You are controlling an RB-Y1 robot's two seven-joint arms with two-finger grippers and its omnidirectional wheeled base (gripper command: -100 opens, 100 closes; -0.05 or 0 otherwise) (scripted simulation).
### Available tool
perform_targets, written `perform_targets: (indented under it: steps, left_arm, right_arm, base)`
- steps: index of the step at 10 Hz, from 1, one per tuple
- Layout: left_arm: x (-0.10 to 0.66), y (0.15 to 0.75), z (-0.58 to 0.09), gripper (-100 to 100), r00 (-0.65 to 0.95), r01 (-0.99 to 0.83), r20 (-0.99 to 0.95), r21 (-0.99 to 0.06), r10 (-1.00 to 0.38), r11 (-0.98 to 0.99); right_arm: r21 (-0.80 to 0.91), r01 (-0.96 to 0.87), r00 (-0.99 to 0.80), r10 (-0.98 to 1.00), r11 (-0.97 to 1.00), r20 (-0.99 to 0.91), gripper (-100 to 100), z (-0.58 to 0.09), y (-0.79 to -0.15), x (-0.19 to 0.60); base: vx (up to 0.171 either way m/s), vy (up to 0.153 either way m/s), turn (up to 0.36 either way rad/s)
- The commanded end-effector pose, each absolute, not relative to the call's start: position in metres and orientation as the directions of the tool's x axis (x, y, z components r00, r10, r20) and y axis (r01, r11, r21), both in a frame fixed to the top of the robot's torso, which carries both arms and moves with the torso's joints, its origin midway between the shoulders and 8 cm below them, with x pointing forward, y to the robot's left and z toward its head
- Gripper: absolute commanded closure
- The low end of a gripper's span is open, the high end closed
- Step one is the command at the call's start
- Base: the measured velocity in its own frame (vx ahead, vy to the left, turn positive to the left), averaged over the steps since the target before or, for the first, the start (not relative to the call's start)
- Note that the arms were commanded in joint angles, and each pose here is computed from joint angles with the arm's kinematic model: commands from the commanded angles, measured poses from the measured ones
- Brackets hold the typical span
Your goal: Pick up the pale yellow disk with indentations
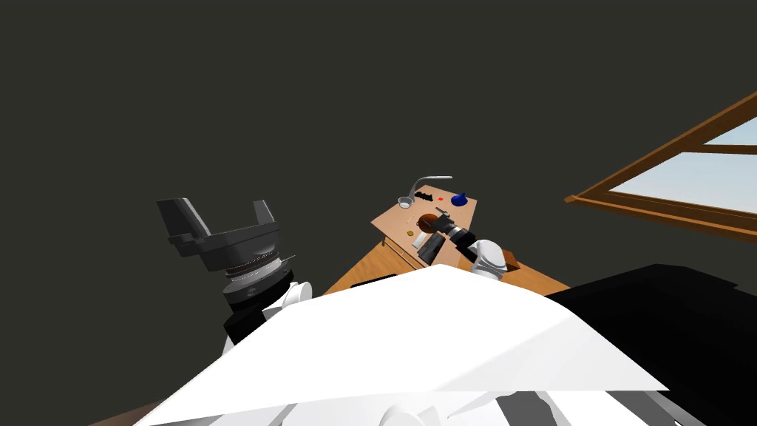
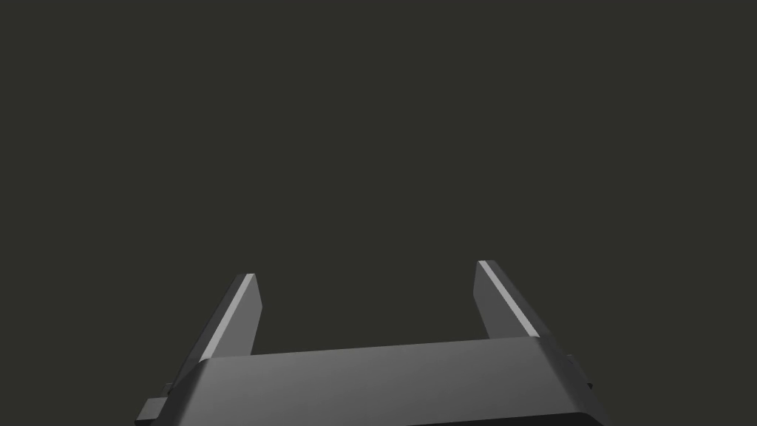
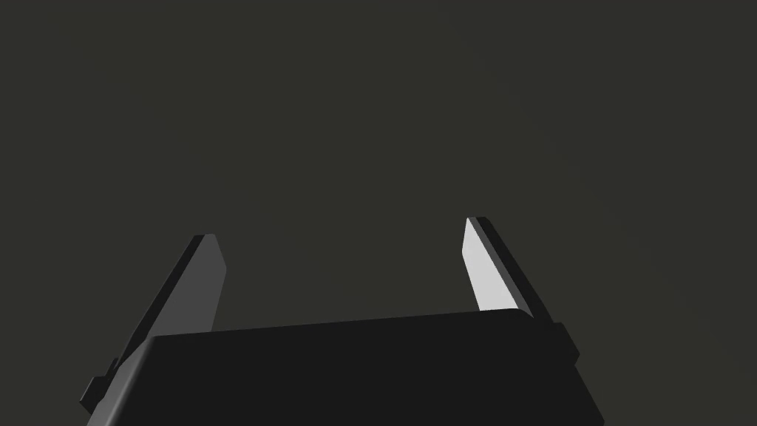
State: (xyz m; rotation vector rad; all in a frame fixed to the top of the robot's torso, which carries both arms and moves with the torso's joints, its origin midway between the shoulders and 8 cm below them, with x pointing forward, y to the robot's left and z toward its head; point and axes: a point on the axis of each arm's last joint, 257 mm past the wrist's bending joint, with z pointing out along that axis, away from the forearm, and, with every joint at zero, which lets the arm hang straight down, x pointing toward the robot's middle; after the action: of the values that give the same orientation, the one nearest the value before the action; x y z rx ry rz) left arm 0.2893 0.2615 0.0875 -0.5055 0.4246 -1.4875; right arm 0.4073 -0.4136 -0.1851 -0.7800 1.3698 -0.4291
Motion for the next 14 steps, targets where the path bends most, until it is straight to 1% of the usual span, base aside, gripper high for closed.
perform_targets:
  steps: [1,2,4,6,8,10,12,14]
  left_arm:
    - [0.289,0.262,0.087,0,0.045,0.827,0.040,-0.562,-0.998,0.015]
    - [0.289,0.262,0.087,0,0.045,0.827,0.040,-0.562,-0.998,0.015]
    - [0.289,0.262,0.088,0,0.045,0.827,0.040,-0.562,-0.998,0.015]
    - [0.289,0.262,0.087,0,0.045,0.827,0.040,-0.562,-0.998,0.015]
    - [0.289,0.262,0.088,0,0.045,0.827,0.040,-0.562,-0.998,0.015]
    - [0.289,0.262,0.087,0,0.045,0.827,0.039,-0.562,-0.998,0.015]
    - [0.289,0.262,0.088,0,0.045,0.827,0.040,-0.562,-0.998,0.015]
    - [0.289,0.262,0.087,0,0.045,0.827,0.039,-0.562,-0.998,0.015]
  right_arm:
    - [-0.729,-0.182,0.153,-0.714,0.660,-0.684,-100,-0.195,-0.416,0.409]
    - [-0.736,-0.191,0.141,-0.724,0.650,-0.675,-100,-0.200,-0.416,0.409]
    - [-0.766,-0.216,0.099,-0.766,0.606,-0.635,-100,-0.219,-0.429,0.407]
    - [-0.775,-0.236,0.079,-0.783,0.586,-0.617,-100,-0.228,-0.430,0.407]
    - [-0.793,-0.270,0.042,-0.816,0.546,-0.576,-100,-0.248,-0.441,0.404]
    - [-0.799,-0.292,0.022,-0.831,0.526,-0.555,-100,-0.256,-0.444,0.402]
    - [-0.806,-0.331,-0.008,-0.855,0.491,-0.518,-100,-0.275,-0.453,0.399]
    - [-0.808,-0.357,-0.028,-0.870,0.469,-0.493,-100,-0.285,-0.456,0.396]
  base:
    - [0.005,-0.006,-0.030]
    - [0.001,0.000,-0.013]
    - [0.012,-0.004,0.168]
    - [0.005,-0.004,-0.022]
    - [0.017,-0.003,0.148]
    - [0.006,-0.005,-0.003]
    - [0.017,-0.004,0.148]
    - [0.010,-0.004,-0.007]
